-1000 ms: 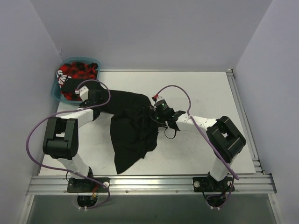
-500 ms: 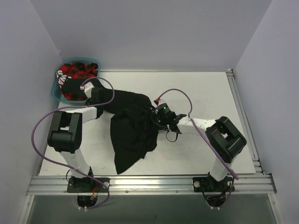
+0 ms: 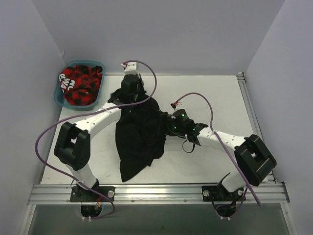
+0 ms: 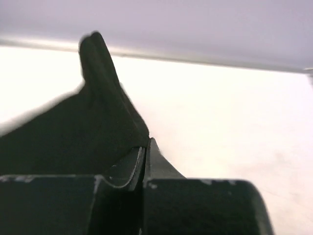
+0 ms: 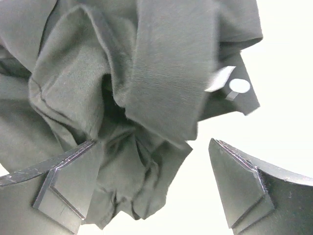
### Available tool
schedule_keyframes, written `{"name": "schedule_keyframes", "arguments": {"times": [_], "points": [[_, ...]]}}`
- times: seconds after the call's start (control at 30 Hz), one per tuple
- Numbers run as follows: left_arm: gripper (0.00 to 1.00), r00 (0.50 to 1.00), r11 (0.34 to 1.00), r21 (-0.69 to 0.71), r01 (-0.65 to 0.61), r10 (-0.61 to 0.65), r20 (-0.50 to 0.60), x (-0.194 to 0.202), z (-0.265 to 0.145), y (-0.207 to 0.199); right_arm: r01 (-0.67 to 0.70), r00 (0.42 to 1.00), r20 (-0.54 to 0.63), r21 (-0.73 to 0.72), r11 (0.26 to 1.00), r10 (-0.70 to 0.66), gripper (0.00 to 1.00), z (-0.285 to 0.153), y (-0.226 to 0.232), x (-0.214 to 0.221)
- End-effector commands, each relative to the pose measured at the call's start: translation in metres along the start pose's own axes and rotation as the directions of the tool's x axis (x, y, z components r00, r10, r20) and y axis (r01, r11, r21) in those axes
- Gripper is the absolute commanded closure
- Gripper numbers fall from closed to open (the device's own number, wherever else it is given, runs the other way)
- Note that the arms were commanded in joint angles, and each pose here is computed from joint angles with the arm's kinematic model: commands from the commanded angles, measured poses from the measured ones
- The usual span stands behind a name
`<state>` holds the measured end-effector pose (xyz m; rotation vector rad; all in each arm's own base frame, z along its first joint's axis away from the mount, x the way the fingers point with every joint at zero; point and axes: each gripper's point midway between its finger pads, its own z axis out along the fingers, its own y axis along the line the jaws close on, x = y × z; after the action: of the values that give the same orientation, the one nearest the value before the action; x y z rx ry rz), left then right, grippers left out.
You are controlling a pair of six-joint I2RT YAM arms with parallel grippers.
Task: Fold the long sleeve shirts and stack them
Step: Move the shirt to the center of the board
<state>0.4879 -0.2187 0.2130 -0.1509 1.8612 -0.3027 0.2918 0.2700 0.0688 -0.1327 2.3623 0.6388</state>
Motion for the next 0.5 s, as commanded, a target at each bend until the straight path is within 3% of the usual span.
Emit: {"name": "schedule_keyframes", "arguments": {"times": [0.0, 0.13, 0.2, 0.23, 0.37, 0.47], "points": [[1.0, 0.99, 0.988, 0.154, 0.01, -0.031, 0.136, -0.084, -0.043, -0.047, -0.016, 0.997, 0.071, 0.074, 0.997, 0.01, 0.05, -0.025, -0.018, -0.016], [0.94, 0.986, 0.988, 0.154, 0.032, -0.057, 0.158, -0.101, -0.06, -0.043, 0.008, 0.991, 0.132, 0.114, 0.993, -0.023, 0.05, -0.056, -0.025, -0.032], [0.75, 0.99, 0.997, 0.079, 0.004, -0.015, 0.142, -0.096, -0.062, -0.022, 0.014, 0.991, 0.129, 0.134, 0.991, -0.032, 0.05, -0.067, -0.029, -0.033], [0.53, 0.99, 1.0, 0.019, 0.023, -0.025, 0.137, -0.1, -0.058, 0.001, 0.016, 0.989, 0.145, 0.131, 0.991, -0.036, 0.05, -0.075, -0.028, -0.039], [0.33, 0.996, 0.994, -0.066, 0.084, -0.085, -0.022, -0.065, -0.066, 0.056, 0.01, 0.991, 0.13, 0.151, 0.988, -0.03, 0.05, -0.088, -0.03, -0.04], [0.2, 0.996, 0.997, -0.05, 0.054, -0.058, -0.074, -0.053, -0.096, 0.068, -0.021, 0.994, 0.105, 0.158, 0.987, 0.004, 0.05, -0.087, -0.032, -0.036]]}}
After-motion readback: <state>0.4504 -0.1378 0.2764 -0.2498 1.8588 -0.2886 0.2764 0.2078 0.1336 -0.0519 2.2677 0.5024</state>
